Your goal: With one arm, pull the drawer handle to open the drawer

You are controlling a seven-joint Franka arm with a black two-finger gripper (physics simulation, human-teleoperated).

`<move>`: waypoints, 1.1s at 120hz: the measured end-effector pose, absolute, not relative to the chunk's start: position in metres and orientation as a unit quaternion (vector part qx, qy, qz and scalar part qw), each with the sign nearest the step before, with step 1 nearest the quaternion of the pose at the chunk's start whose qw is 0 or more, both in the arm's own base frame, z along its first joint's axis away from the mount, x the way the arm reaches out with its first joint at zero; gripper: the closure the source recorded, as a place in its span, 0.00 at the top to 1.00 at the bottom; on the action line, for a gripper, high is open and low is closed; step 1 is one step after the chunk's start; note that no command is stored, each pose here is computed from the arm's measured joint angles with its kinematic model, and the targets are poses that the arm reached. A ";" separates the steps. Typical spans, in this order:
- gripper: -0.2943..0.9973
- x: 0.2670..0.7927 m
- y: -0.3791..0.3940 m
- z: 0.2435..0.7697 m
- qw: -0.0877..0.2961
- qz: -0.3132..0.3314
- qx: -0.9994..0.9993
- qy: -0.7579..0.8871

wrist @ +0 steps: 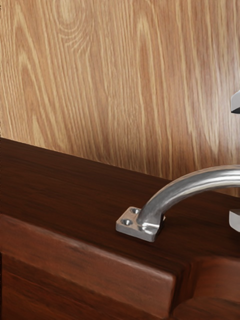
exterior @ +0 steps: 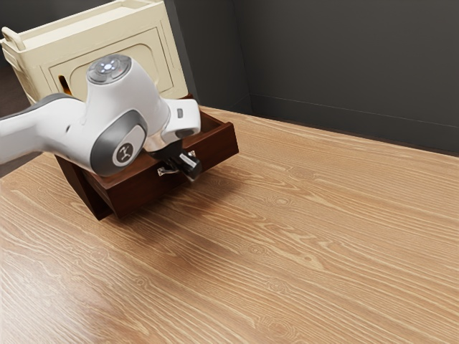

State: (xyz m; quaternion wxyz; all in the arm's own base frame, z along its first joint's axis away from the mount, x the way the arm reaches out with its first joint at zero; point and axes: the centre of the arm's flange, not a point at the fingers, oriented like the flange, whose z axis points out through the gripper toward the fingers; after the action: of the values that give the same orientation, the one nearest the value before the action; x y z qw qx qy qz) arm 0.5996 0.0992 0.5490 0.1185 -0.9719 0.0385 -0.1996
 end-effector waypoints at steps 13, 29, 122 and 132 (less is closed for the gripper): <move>0.40 0.600 0.098 0.550 0.122 -0.200 -0.971 0.042; 0.45 0.602 0.087 0.553 0.124 -0.202 -0.970 0.053; 0.74 0.472 0.096 0.757 0.020 -0.128 -0.933 -0.336; 0.75 0.465 0.094 0.729 0.022 -0.071 -0.912 -0.404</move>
State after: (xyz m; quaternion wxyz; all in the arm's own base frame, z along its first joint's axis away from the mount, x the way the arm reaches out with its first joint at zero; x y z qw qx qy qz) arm 0.4649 0.0941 0.7294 0.0221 -0.9119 -0.4037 -0.0709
